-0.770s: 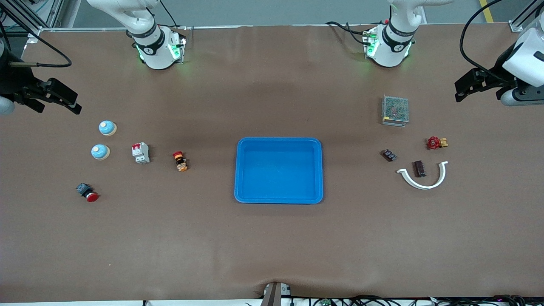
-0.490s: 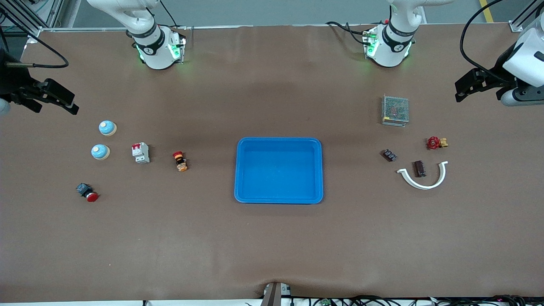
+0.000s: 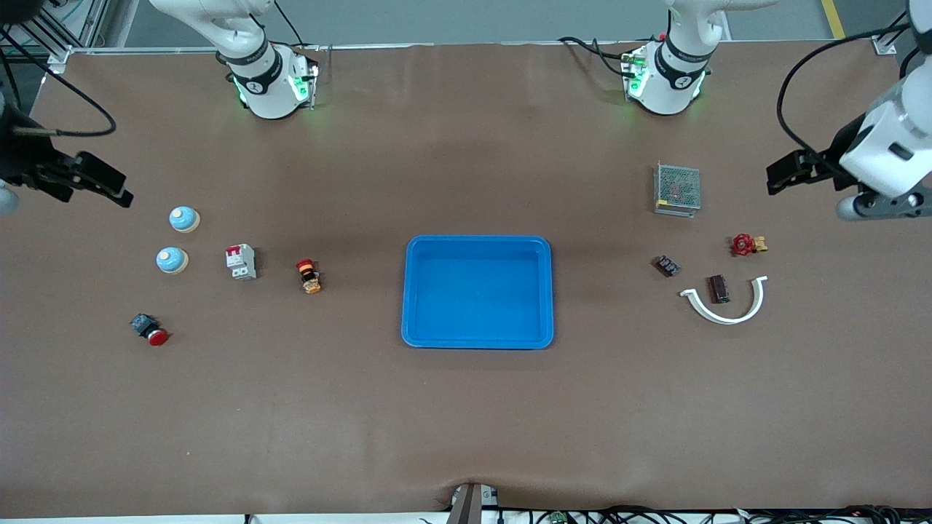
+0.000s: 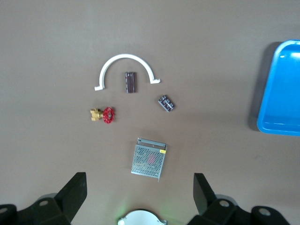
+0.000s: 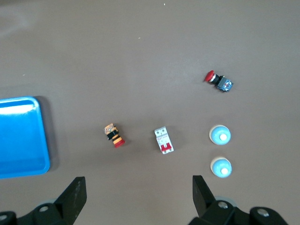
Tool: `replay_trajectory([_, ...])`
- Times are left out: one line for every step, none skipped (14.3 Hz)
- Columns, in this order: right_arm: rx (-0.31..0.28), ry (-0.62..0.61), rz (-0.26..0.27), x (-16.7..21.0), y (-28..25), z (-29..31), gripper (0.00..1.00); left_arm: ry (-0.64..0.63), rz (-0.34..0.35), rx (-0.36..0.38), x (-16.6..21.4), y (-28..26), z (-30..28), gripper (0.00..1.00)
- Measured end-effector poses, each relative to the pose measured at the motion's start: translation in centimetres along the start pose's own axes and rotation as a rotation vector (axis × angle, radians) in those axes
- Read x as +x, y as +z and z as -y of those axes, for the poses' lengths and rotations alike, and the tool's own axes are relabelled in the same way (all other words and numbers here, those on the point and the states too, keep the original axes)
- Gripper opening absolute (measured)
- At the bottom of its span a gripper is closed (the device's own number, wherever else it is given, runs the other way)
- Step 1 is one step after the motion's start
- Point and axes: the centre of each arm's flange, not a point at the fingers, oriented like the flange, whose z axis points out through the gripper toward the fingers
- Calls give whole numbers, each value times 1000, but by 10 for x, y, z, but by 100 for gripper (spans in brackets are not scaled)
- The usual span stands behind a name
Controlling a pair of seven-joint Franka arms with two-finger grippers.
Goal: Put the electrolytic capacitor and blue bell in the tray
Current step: 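Reach the left gripper to a capacitor while the right gripper reaches a bell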
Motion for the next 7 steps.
replay_trajectory([0,3,-5,4,22,-3,100,-37,14,2,6,14,-2,100])
replay_trajectory([-5,-3,-4,6,43,-6,100,-67,21,2,12,29,-4,100])
replay_trajectory([-14,-17,6,7,60,-9,100,-86,22,2,16,42,-5,100])
replay_trajectory([-24,-27,21,7,73,-11,100,-99,18,1,20,53,-6,100])
replay_trajectory([-30,-29,34,9,83,-14,100,-115,12,0,22,65,-8,100])
replay_trajectory([-33,-25,41,12,91,-18,100,-133,6,-1,23,76,-9,100])
replay_trajectory([-33,-18,46,15,99,-23,100,-148,-3,-3,25,87,-10,100])
